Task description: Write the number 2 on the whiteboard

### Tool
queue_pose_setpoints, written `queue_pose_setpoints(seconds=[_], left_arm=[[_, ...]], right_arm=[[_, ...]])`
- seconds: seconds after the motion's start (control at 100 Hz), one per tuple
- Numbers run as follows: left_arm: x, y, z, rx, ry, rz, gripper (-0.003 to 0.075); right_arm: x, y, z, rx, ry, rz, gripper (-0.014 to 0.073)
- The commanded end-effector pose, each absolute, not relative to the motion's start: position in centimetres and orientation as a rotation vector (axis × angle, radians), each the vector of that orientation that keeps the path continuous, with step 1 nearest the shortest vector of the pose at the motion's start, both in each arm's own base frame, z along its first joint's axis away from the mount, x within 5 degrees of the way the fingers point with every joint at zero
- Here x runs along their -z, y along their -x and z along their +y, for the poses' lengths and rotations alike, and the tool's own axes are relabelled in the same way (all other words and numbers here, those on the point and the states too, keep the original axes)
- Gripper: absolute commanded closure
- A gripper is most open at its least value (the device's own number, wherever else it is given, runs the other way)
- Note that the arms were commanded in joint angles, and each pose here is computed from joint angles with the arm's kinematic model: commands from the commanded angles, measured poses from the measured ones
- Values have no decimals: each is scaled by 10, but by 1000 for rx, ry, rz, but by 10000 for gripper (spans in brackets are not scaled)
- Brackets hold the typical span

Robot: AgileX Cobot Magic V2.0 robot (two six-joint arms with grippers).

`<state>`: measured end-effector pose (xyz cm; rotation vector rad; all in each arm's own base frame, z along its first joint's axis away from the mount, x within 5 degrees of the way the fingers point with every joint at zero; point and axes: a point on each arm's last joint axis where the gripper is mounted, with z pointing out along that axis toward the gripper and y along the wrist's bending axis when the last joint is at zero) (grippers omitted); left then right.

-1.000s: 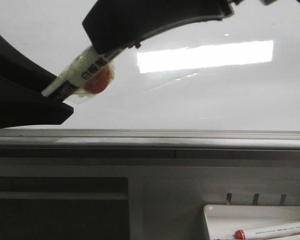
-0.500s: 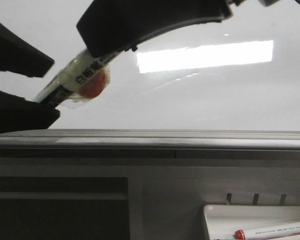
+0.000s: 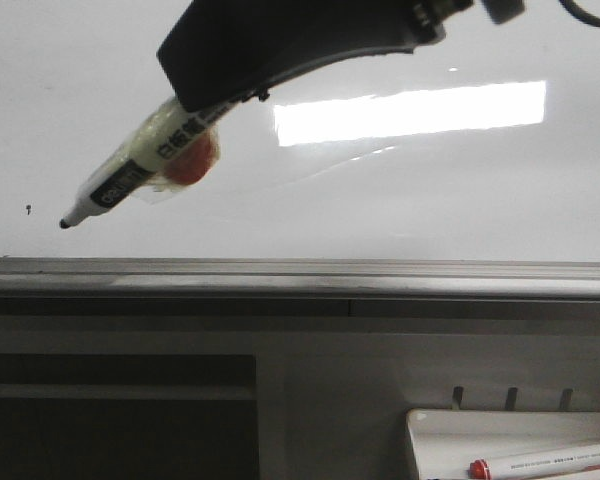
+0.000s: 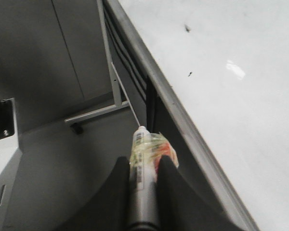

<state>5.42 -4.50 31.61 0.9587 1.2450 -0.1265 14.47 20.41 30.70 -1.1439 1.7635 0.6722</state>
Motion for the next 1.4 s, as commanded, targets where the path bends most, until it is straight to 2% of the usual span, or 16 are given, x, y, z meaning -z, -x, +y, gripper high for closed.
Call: queue_pose_setpoints(seconds=[0.0,0.19,0.37,0.51,0.92,1.19,1.39], left_arm=[[-334,-45,-34,155,-846,1162,662],[-332,-49,-19,143,-613,1317,669],[-334,-50,-13,113,-484,1336,669],[-337,-49,-13,92,-465,1309,669],[-342,-47,-16,115,-478,1252,671],[-342,-47,-17,116,-480,1248,671],[-342,-47,-17,116,-480,1248,671]], right_arm=[[-326,-154,203,-633,1011,1693,667],[-334,-164,199,-556,888,1641,667],[-340,-170,195,-527,777,1623,667],[-348,-175,194,-515,719,1601,667],[-345,-218,201,-515,737,1712,667],[-346,-236,190,-441,657,1713,667],[-359,-235,172,-404,621,1675,664]])
